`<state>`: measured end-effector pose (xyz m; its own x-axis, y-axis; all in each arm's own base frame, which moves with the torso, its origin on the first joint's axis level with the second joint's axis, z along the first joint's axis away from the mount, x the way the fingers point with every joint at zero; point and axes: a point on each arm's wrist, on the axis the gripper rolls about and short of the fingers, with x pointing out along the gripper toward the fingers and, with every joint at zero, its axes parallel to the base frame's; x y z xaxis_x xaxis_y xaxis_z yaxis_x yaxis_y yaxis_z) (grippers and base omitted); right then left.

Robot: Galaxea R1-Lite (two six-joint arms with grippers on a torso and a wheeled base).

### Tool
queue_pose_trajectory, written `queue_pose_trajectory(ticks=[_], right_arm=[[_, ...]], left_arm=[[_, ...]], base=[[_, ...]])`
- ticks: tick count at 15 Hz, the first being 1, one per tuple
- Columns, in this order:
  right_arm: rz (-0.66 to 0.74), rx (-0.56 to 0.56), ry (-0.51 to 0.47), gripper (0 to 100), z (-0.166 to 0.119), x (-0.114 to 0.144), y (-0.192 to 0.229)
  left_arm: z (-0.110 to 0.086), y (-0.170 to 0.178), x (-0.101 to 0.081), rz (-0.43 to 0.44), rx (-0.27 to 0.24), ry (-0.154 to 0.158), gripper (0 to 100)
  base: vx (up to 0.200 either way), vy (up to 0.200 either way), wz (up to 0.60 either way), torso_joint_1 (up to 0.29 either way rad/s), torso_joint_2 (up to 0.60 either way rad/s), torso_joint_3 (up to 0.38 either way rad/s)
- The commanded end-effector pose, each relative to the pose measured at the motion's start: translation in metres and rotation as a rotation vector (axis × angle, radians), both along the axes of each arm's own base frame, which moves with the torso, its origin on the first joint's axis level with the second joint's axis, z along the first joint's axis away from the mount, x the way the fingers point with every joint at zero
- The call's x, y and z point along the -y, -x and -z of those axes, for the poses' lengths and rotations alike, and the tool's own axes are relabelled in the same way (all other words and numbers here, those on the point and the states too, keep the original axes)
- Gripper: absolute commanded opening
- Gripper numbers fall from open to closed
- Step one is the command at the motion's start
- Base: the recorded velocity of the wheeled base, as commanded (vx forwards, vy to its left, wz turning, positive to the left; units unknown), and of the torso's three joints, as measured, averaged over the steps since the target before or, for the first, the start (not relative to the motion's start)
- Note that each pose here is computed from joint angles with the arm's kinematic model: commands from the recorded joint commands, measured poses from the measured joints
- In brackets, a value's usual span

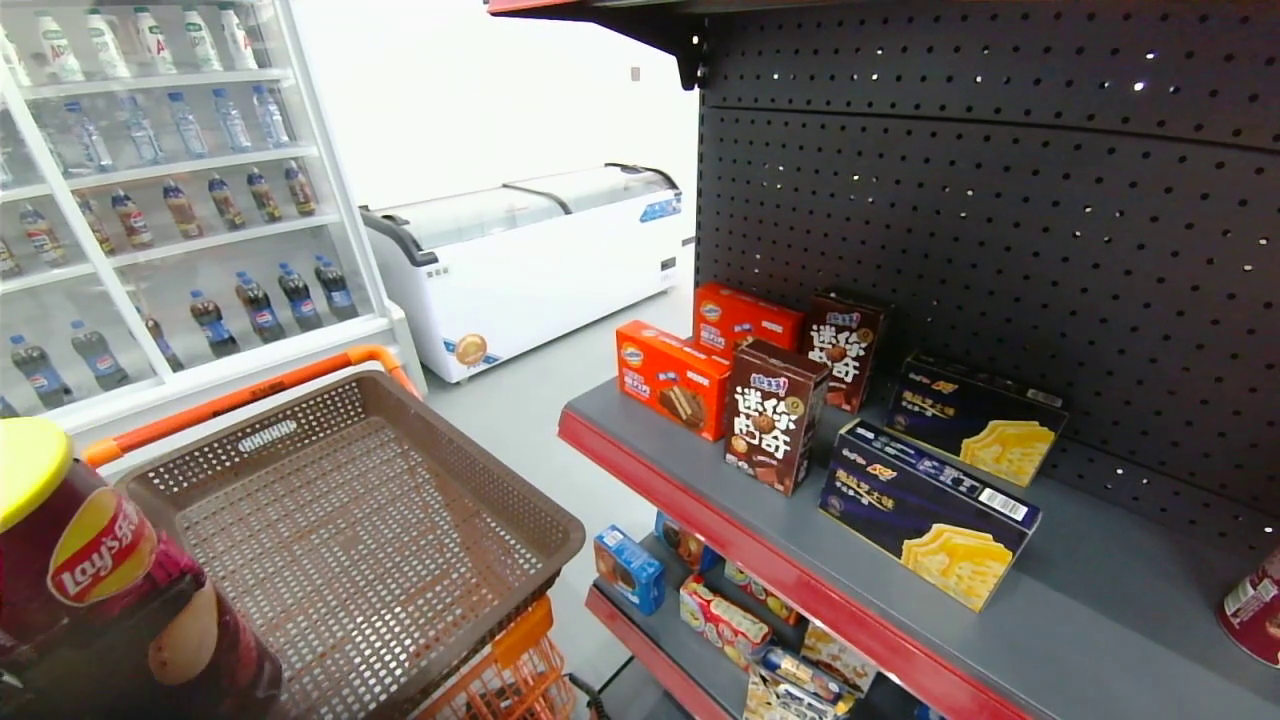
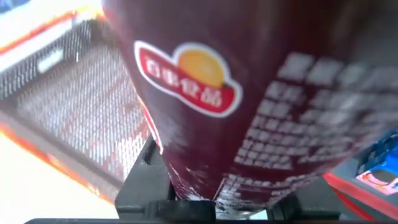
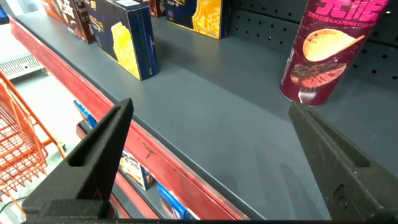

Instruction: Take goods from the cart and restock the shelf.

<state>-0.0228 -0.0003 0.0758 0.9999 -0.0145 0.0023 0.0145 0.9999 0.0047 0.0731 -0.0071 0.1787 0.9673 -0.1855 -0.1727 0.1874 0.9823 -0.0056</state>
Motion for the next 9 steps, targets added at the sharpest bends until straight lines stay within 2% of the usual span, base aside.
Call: queue_pose_trajectory(ticks=[1,2,9], right_arm=[[-0.001,0.001,0.000,100,0.0000,0.0000,0.0000],[-0.001,0.001,0.000,100,0.0000,0.0000,0.0000],[-0.002,0.001,0.002,100,0.0000,0.0000,0.0000]], left_arm=[[-0.0031,0.0180,-0.0001,0.021,0.088,-0.038,0],[-0.0021,0.0185,-0.0003,0.016,0.091,-0.050,0],[0.0050,0.0264,-0.0011,0.009,0.101,-0.041,0]], base=[[0.000,0.000,0.00,0.000,0.00,0.000],[0.000,0.000,0.00,0.000,0.00,0.000],[0.000,0.000,0.00,0.000,0.00,0.000]])
